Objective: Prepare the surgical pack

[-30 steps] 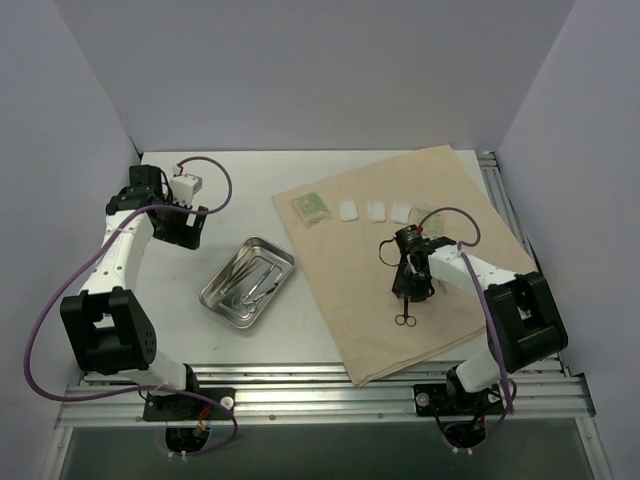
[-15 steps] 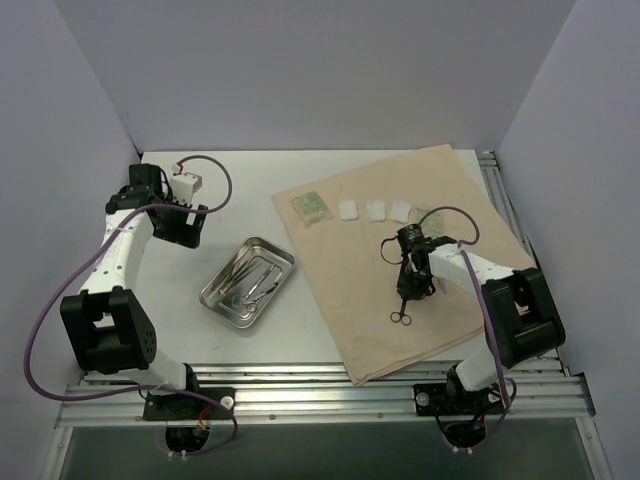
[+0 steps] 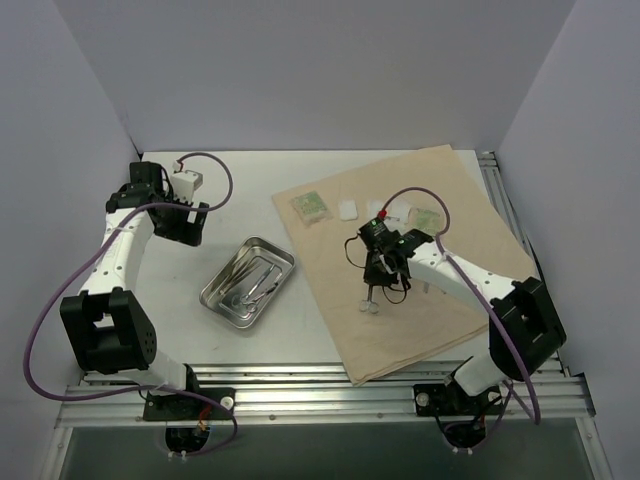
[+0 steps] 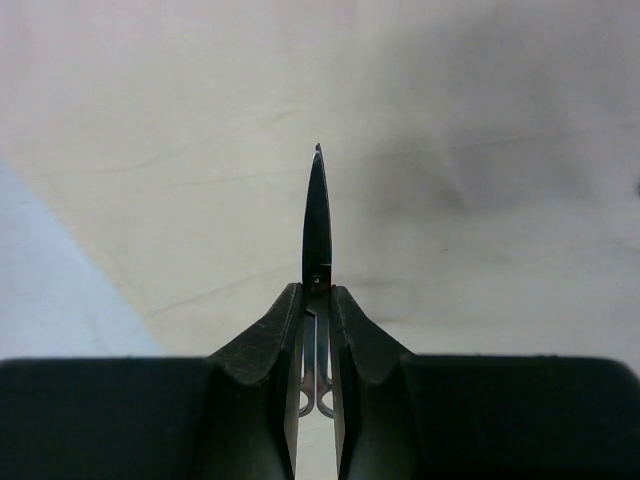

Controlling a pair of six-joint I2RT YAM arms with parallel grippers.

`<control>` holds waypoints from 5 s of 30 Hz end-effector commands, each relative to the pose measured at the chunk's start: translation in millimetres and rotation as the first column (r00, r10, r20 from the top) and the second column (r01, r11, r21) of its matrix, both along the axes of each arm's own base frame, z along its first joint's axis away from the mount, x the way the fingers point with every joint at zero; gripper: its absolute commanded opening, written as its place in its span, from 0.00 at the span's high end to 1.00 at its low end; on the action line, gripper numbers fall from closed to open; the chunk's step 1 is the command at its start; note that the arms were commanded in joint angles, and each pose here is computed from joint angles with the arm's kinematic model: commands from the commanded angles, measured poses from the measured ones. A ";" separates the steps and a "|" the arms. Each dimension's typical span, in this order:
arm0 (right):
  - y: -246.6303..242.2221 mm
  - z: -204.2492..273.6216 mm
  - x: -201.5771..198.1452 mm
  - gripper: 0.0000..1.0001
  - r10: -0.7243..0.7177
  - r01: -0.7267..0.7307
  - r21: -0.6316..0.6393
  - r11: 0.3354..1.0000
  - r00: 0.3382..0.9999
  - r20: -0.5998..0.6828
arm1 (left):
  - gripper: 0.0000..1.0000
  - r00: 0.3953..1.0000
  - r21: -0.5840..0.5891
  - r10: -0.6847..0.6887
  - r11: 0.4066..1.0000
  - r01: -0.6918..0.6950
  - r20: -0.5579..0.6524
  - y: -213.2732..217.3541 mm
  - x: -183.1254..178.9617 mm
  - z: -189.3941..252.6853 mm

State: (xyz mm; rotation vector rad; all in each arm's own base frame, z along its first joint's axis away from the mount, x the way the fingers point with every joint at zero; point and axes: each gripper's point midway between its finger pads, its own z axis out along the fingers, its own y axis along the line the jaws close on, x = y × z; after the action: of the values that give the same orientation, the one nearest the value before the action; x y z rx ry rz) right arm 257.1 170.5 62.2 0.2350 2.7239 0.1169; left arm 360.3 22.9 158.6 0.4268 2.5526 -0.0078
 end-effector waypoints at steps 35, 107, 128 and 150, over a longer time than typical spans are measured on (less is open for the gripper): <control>307.9 -16.2 35.6 1.00 -0.233 0.170 0.506 0.846 0.970 0.063 | 0.06 0.997 -0.042 -0.019 0.999 0.022 0.079 -10.7 -0.7 16.4; -211.8 -27.4 82.8 0.70 0.409 -0.453 -0.208 0.867 0.885 -0.221 | 0.06 0.998 -0.060 -0.068 0.996 0.068 0.008 -19.7 -11.6 41.3; -211.3 -63.6 75.6 0.72 0.419 -0.476 -0.124 0.871 0.850 -0.320 | 0.06 0.998 -0.015 -0.057 0.998 0.057 0.002 -11.7 -16.0 39.1; -214.6 -14.3 82.7 1.00 0.361 -0.418 -0.235 0.878 0.899 -0.248 | 0.06 0.998 -0.001 -0.058 0.998 0.058 0.023 -9.9 -17.0 46.0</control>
State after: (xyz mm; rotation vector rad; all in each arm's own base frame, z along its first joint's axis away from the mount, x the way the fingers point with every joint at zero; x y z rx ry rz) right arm 343.8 -42.2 17.7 -0.4521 2.9440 -0.1395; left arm 341.8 12.9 186.6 0.4843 2.5722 -0.0492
